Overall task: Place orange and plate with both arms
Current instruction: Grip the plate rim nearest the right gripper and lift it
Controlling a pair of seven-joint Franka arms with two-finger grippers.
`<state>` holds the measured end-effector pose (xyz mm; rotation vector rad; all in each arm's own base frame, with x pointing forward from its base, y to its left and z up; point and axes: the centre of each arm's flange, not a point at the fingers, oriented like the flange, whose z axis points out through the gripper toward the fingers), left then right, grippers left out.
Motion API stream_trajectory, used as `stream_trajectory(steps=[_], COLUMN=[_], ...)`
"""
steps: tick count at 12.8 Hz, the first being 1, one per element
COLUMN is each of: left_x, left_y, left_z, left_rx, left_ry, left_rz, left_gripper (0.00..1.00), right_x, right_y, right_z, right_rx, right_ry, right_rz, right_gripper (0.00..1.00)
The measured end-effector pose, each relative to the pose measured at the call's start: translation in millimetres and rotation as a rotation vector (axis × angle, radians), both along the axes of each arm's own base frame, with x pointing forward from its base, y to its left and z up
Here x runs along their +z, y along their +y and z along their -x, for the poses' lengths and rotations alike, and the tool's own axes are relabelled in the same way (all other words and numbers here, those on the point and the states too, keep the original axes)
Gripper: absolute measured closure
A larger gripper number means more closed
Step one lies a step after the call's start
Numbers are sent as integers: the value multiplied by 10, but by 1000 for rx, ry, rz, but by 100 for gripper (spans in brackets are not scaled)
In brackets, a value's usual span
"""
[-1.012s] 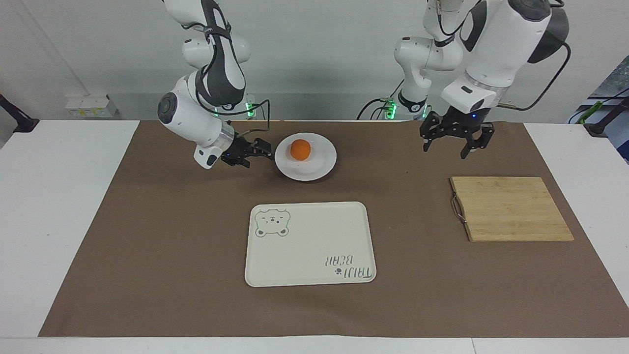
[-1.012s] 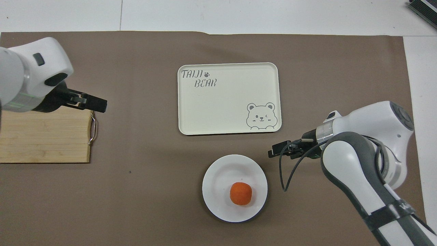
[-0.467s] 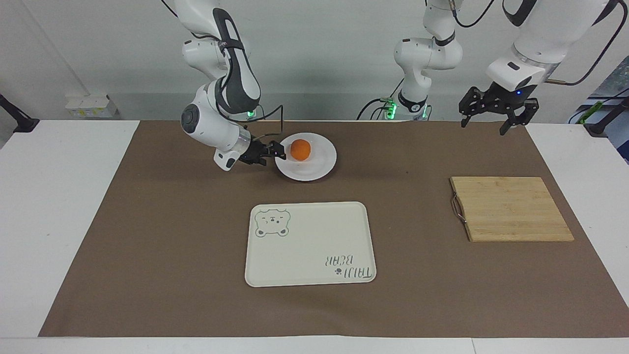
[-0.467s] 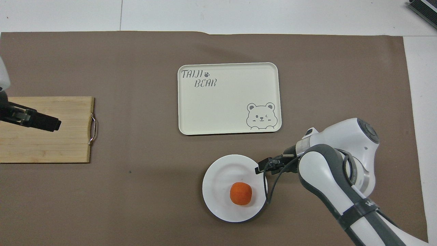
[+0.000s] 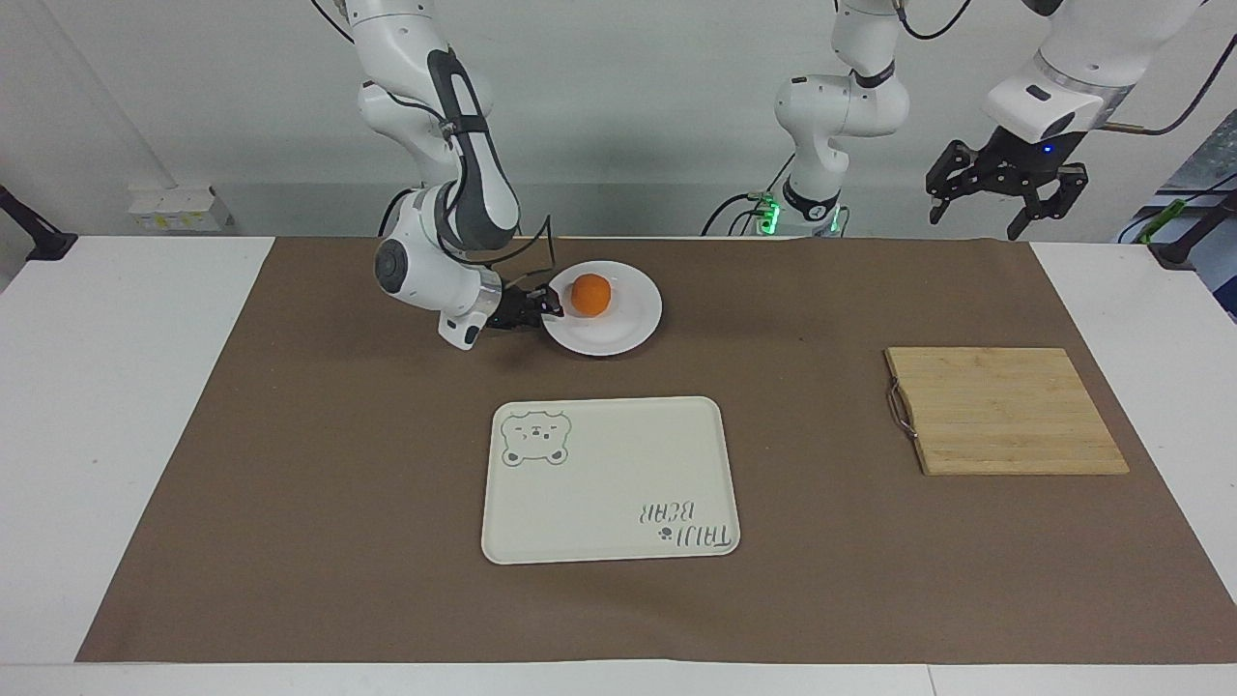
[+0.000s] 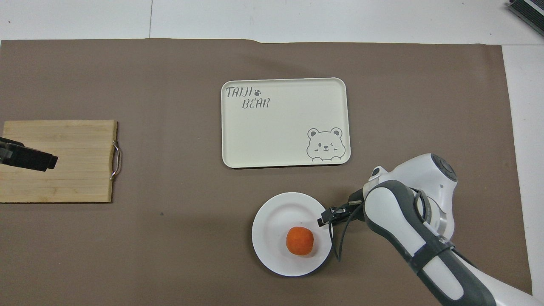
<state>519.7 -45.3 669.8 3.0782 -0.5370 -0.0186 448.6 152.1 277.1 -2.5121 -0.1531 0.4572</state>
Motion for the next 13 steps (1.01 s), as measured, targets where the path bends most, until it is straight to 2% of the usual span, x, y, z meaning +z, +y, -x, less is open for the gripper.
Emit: stream_trajectory(steps=[2,3,4,5,6,10,13], left_x=[-1,0,0,0,0,0,0], left_y=[101,157,210,260,288,299,299], left_z=[-8,-11,-14,-16,-17,-18,-18], left_rx=[19,30,40,49,55,57,57], left_ry=[0,0,0,0,0,0,0], left_rz=[0,0,0,0,0,0,0], left_gripper=[0,0,0,0,0,0,0], right_x=[-49,-85,-123,-153,-105,-103,-113], right_y=[108,157,192,221,234,167,-88], right_z=[85,133,182,227,227,243,200], right_rx=[21,29,35,38,30,22,29], right_ry=[9,10,13,19,16,20,-1], right_rz=[2,7,12,12,0,-11,-113], right_gripper=[55,55,63,79,85,85,90])
